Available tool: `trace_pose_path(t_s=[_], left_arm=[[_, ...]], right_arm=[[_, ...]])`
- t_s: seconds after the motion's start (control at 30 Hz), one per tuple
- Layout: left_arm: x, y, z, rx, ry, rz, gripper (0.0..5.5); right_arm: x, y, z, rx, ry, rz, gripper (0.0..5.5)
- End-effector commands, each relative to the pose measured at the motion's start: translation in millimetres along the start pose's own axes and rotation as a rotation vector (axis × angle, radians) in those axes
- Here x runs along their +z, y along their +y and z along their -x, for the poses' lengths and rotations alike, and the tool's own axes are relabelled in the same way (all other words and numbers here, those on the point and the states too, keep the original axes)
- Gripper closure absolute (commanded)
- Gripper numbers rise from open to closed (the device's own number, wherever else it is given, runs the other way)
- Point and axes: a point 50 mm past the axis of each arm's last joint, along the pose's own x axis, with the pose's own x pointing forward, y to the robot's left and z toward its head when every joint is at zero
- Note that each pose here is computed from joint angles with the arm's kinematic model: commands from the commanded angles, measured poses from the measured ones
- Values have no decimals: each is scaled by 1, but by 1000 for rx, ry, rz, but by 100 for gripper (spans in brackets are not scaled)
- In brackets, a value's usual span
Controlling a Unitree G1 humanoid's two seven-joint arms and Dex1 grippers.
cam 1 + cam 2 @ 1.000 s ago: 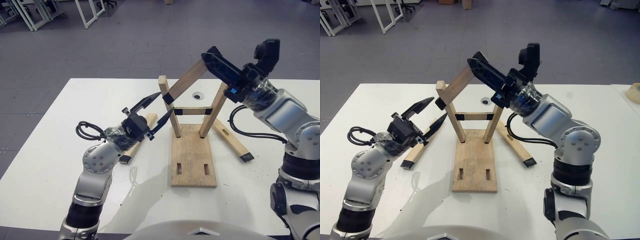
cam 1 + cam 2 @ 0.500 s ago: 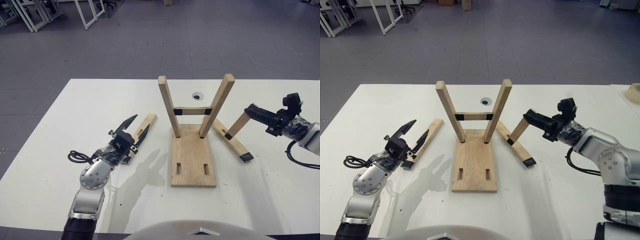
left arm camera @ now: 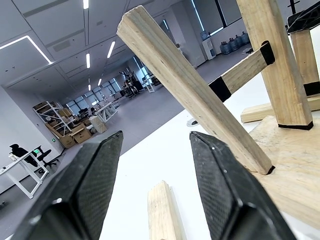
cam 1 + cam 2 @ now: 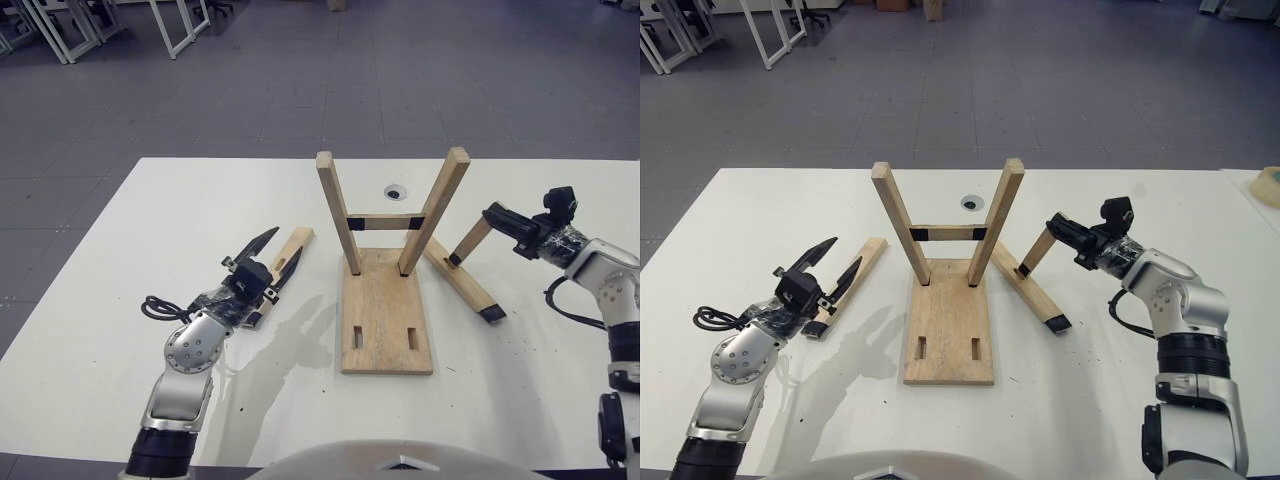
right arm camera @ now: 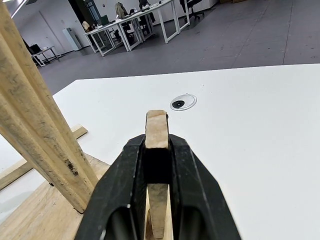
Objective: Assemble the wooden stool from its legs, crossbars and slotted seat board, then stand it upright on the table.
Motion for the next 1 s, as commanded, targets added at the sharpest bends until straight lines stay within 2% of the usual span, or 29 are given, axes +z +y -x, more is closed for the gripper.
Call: trace_pose_path(t_s=[0.03,0.17,0.57,0.8,1.0], left_arm=[[-1,2,-2,-8,8,-11,305],[-1,7,-4,22,7,-10,305],[-3,4,-2,19,11,-8,305],[-4,3,1,28,23,-3,305],[-3,0,2,41,25,0,305]], right_arm=[[-3,-1,-1,-17,17,-15,507],[12,6,-3,10,-28,-10,507],[-15,8,-2,-10,55,-21,507],[-13,-4,18,-106,78,21,507],[-8,4,23,-172,131,180,507]])
